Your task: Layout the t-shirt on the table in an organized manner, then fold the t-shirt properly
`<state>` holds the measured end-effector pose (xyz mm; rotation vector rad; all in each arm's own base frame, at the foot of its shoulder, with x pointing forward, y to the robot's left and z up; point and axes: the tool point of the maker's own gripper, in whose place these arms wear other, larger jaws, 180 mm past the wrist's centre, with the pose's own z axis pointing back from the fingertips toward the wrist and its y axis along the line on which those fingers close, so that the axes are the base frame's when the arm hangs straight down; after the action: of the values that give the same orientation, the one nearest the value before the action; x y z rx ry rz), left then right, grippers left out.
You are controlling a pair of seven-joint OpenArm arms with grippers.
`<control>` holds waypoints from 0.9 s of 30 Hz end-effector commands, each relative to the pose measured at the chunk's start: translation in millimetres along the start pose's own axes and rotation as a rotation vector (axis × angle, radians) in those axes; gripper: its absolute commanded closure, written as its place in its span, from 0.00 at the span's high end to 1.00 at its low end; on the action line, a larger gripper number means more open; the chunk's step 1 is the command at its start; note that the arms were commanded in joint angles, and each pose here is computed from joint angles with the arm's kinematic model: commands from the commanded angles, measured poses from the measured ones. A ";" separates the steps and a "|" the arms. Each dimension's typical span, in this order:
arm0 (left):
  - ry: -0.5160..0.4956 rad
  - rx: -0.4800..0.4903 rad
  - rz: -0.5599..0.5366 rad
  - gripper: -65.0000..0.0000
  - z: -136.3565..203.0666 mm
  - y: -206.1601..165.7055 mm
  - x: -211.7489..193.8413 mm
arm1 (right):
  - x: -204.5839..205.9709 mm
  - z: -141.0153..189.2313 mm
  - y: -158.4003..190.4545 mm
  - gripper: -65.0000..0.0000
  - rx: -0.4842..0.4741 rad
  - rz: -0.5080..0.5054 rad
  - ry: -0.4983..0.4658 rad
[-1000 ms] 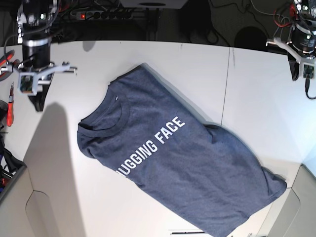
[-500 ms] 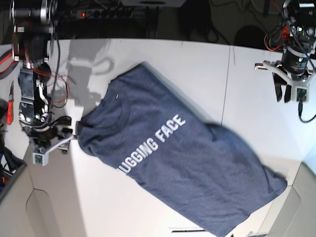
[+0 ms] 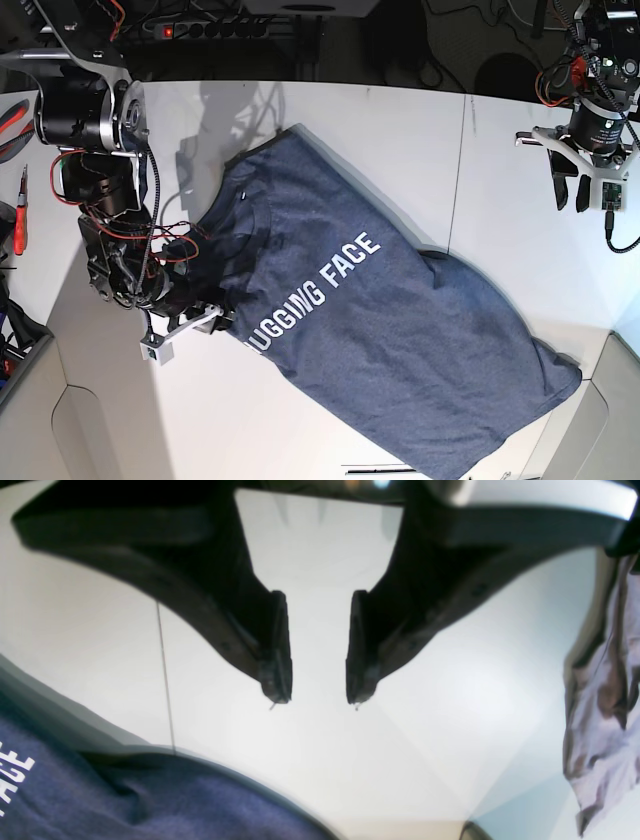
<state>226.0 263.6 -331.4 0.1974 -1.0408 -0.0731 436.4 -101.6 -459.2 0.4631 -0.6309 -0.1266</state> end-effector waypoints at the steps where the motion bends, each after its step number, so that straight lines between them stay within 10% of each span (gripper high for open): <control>1: -0.036 0.006 -0.007 0.34 1.2 3.3 10.0 | 11.0 0.9 3.0 0.28 0.001 0.008 -0.025; 3: -0.034 0.007 -0.007 0.34 1.1 3.5 9.2 | 17.2 1.4 1.2 0.00 -0.005 0.007 -0.063; 11: -0.036 -0.005 0.025 0.34 0.6 1.8 8.5 | 126.2 46.5 -2.7 0.00 -0.099 0.069 -0.386; 16: -0.050 -0.008 0.038 0.34 -1.3 1.3 13.2 | 236.9 98.3 81.4 0.00 0.058 0.194 -0.538; 22: -0.068 -0.004 0.040 0.34 -4.2 2.3 20.0 | 223.6 159.5 270.9 0.00 0.513 0.592 -0.271; 27: -0.095 0.000 0.043 0.34 -8.3 3.4 29.7 | 152.1 158.6 317.1 0.00 0.543 0.869 -0.133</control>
<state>244.9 261.8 -320.1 0.1622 -1.1029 -0.0353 451.2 88.0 -136.2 0.6712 -0.9127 0.8637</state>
